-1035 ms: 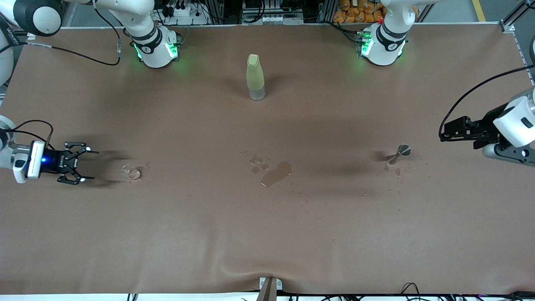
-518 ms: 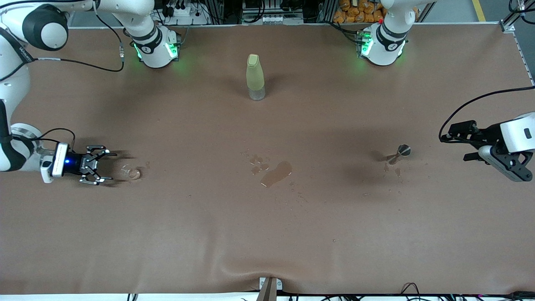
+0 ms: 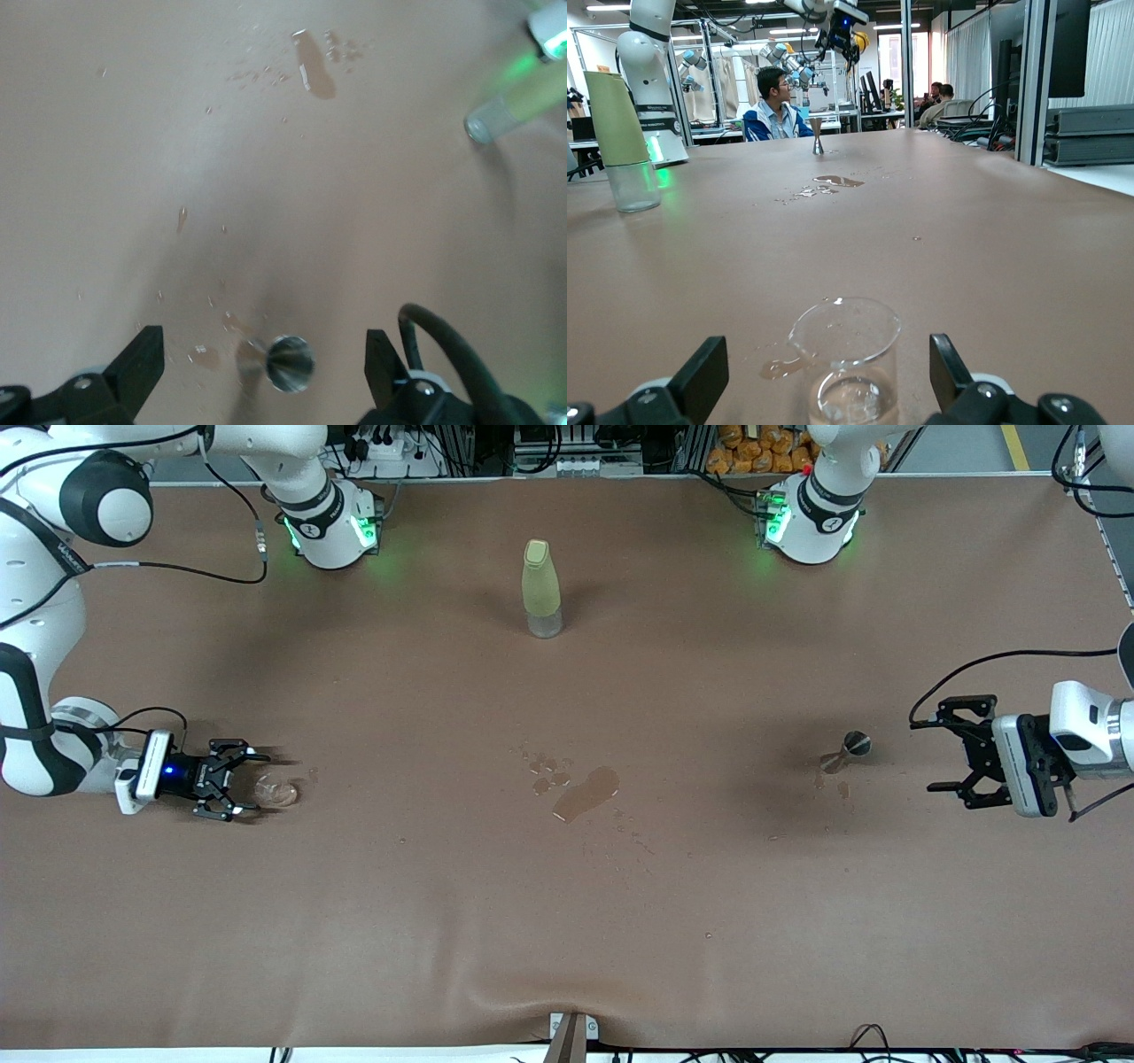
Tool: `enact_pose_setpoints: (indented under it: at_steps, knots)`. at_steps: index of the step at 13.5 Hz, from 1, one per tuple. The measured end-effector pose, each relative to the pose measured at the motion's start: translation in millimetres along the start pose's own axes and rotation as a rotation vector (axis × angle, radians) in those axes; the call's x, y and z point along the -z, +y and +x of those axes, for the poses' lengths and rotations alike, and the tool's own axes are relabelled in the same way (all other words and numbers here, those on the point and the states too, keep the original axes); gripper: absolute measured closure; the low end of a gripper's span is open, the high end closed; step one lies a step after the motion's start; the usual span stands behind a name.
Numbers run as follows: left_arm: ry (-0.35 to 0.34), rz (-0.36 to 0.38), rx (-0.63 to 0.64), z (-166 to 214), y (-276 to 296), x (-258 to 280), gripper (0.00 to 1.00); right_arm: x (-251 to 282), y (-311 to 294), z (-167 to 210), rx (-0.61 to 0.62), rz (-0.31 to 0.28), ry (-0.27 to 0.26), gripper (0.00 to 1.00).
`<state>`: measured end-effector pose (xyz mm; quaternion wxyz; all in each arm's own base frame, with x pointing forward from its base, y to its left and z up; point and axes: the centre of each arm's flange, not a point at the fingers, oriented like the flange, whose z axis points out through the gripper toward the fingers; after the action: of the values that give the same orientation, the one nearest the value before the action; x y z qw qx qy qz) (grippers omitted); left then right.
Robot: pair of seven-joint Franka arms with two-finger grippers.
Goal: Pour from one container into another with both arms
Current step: 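Lower the right gripper around the beaker while the left gripper reaches the jigger, then close the right gripper on the beaker while the left gripper grasps the jigger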
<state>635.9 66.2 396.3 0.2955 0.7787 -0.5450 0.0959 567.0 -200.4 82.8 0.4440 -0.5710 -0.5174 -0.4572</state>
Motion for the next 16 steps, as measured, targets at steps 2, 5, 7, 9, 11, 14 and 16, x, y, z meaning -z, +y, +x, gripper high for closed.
enact_pose_setpoints:
  at_steps: [2,5,7,9,11,14,16]
  knots:
    - [0.045,-0.020,-0.073,-23.7,-7.3,-8.4,0.00,-6.9,2.6,-3.1,0.005,-0.019,0.022,0.00]
    - [0.114,-0.042,-0.241,-51.8,-13.1,-25.9,0.00,-20.8,0.4,-17.7,0.014,-0.018,0.039,0.00]
    - [0.177,-0.053,-0.339,-79.4,-16.2,-41.8,0.00,-24.6,-0.8,-23.4,0.018,-0.018,0.039,0.00]
    - [0.282,-0.057,-0.445,-108.6,-18.7,-68.3,0.00,-23.6,0.7,-23.8,0.024,-0.025,0.033,0.01]
    - [0.371,-0.069,-0.444,-139.3,-20.1,-99.1,0.00,-23.4,1.1,-24.4,0.025,-0.029,0.033,0.16]
    - [0.436,-0.075,-0.445,-180.3,-25.3,-127.4,0.00,-23.7,1.4,-26.3,0.026,-0.032,0.035,0.31]
    - [0.472,-0.073,-0.449,-195.4,-28.3,-142.2,0.00,-23.9,1.4,-26.9,0.026,-0.032,0.036,0.37]
